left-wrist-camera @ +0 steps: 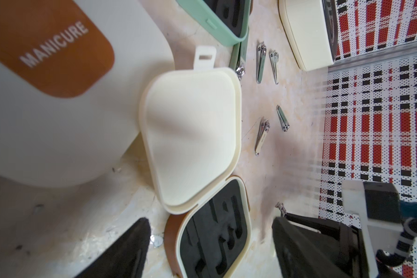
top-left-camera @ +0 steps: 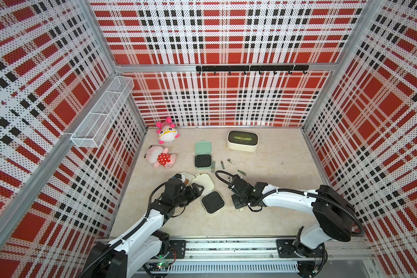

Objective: Organize nail clipper sets
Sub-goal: Pick up the nail clipper from the center of the board, then place the nail clipper in the storage box.

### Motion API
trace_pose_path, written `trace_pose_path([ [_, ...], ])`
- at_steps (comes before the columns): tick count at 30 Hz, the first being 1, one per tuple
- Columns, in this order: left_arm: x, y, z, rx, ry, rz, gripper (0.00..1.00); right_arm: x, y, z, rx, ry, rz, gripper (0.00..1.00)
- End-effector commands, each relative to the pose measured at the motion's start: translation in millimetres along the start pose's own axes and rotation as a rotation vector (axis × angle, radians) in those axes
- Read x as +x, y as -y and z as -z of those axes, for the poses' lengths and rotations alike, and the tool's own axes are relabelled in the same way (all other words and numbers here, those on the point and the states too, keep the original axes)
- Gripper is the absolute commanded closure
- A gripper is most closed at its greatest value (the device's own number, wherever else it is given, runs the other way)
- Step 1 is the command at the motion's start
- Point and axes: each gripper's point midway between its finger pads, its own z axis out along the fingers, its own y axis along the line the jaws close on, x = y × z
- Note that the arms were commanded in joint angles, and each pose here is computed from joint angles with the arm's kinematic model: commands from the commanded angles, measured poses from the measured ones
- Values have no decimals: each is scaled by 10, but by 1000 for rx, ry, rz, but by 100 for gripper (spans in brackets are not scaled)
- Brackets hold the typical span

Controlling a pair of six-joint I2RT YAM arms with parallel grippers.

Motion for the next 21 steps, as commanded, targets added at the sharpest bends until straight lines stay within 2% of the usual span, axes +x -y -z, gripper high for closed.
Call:
trace_pose_path([
  [1,-145,132,42,34,-5,-49,16,-246,-266,47,-38,70,74,90],
  [5,-400,141,61,55,27,-27,17,-510,-663,146,-97,132,174,90],
  [11,-579,217,-18,59,22,-44,19,-630,-1197,125,-179,158,297,90],
  [21,-644,191,-53,55,30,-36,19,-573,-1419,-145,-183,116,295,90],
])
